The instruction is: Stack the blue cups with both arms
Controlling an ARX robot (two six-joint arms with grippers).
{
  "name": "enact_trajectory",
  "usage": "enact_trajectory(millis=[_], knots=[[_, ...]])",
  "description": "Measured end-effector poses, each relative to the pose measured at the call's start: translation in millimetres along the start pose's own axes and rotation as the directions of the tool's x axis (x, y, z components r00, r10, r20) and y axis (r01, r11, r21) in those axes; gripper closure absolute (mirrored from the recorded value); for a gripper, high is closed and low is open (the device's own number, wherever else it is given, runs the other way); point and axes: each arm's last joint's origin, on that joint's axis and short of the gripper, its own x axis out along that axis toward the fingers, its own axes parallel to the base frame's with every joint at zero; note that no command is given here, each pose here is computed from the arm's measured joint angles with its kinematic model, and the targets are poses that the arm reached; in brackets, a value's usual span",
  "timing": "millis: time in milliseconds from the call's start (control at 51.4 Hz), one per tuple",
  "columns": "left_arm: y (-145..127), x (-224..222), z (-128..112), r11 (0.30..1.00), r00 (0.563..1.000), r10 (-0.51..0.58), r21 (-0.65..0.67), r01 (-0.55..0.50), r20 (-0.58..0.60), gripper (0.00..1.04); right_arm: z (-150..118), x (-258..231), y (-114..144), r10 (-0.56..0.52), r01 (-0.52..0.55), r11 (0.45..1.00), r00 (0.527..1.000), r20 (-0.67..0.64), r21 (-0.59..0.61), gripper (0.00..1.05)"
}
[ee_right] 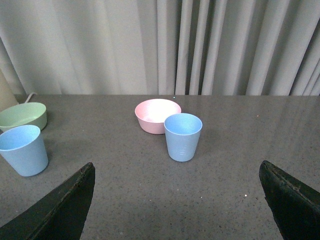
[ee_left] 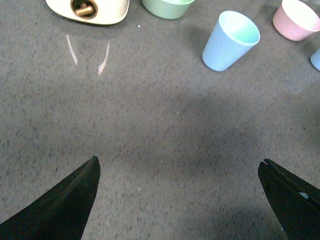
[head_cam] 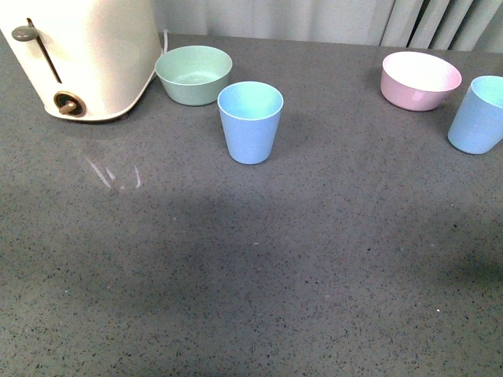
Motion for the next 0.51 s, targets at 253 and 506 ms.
enact_trajectory(millis=[253,506], knots=[[-10.2,83.6,61.1,0.998,0.998,-0.065,-0.023,0.065,-0.022,0.09,0.0,0.0,0.0,0.0,0.0,1.0,1.0,0.0,0.0,0.09],[-31.7,166.1,77.3,0.997,0.987,-0.078,-0.036,0.074,-0.143,0.09,0.0,0.0,0.0,0.0,0.0,1.0,1.0,0.0,0.0,0.09]])
